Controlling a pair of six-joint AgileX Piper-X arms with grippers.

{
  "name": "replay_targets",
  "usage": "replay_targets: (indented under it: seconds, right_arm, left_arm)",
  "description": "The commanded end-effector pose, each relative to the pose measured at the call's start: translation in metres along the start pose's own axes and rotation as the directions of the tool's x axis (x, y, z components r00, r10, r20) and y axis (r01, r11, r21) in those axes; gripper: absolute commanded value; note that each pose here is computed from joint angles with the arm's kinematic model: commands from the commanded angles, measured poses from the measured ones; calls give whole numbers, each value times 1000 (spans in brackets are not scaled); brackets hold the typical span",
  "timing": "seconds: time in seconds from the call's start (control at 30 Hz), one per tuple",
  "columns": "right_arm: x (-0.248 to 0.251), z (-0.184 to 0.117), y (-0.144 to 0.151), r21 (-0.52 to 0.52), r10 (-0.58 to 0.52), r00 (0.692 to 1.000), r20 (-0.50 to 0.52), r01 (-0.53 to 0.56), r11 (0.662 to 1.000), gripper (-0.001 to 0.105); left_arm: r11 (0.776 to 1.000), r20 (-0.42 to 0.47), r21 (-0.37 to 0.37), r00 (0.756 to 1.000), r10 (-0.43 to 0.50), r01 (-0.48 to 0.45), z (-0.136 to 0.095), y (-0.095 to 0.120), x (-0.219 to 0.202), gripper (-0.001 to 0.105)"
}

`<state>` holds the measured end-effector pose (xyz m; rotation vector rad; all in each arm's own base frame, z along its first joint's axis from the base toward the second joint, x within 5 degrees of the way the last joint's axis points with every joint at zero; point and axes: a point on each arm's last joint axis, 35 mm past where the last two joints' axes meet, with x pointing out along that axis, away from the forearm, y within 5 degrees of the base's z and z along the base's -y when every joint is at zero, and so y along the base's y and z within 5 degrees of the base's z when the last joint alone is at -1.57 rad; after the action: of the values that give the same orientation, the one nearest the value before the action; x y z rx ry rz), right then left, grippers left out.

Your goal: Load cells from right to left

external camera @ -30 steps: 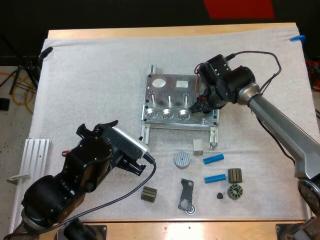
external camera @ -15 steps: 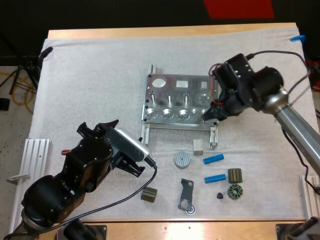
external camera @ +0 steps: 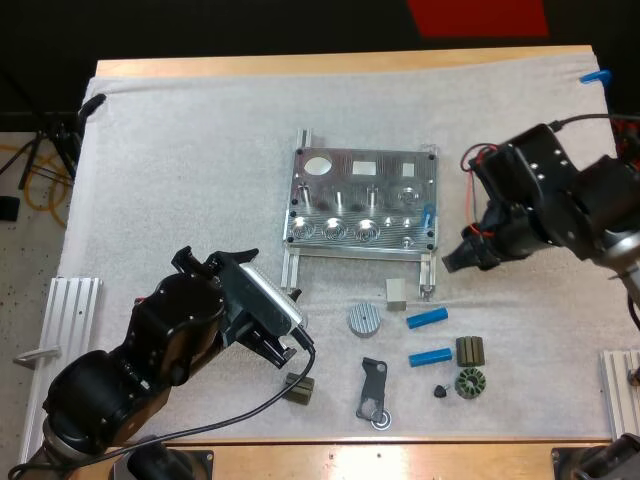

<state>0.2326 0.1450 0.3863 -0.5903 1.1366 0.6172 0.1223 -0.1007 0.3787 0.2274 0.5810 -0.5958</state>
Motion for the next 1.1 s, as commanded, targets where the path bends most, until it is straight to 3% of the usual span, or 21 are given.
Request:
replay_targets:
  seconds: [0.0,0.27,0.73,0.9,1.07]
  right_arm:
    - [-8,-6,2,-5,8,1000,0,-8,1000,47]
    - [-34,-37,9,-11,-2,998,69,3,1000,47]
    - [-49,-108,28,88,-32,983,180,17,996,47]
    - [-53,-127,33,102,-41,976,213,20,995,47]
    - [-62,-135,35,111,-44,965,258,16,994,47]
  left_arm:
    - [1000,15,6,1000,-25,25,2,-1,-3,65]
    - [990,17,58,991,-130,129,3,-4,-3,65]
    - [986,65,64,985,-157,153,8,-5,-3,65]
    - [973,64,99,974,-217,210,8,-8,-4,65]
    - [944,39,197,960,-276,264,10,-11,7,65]
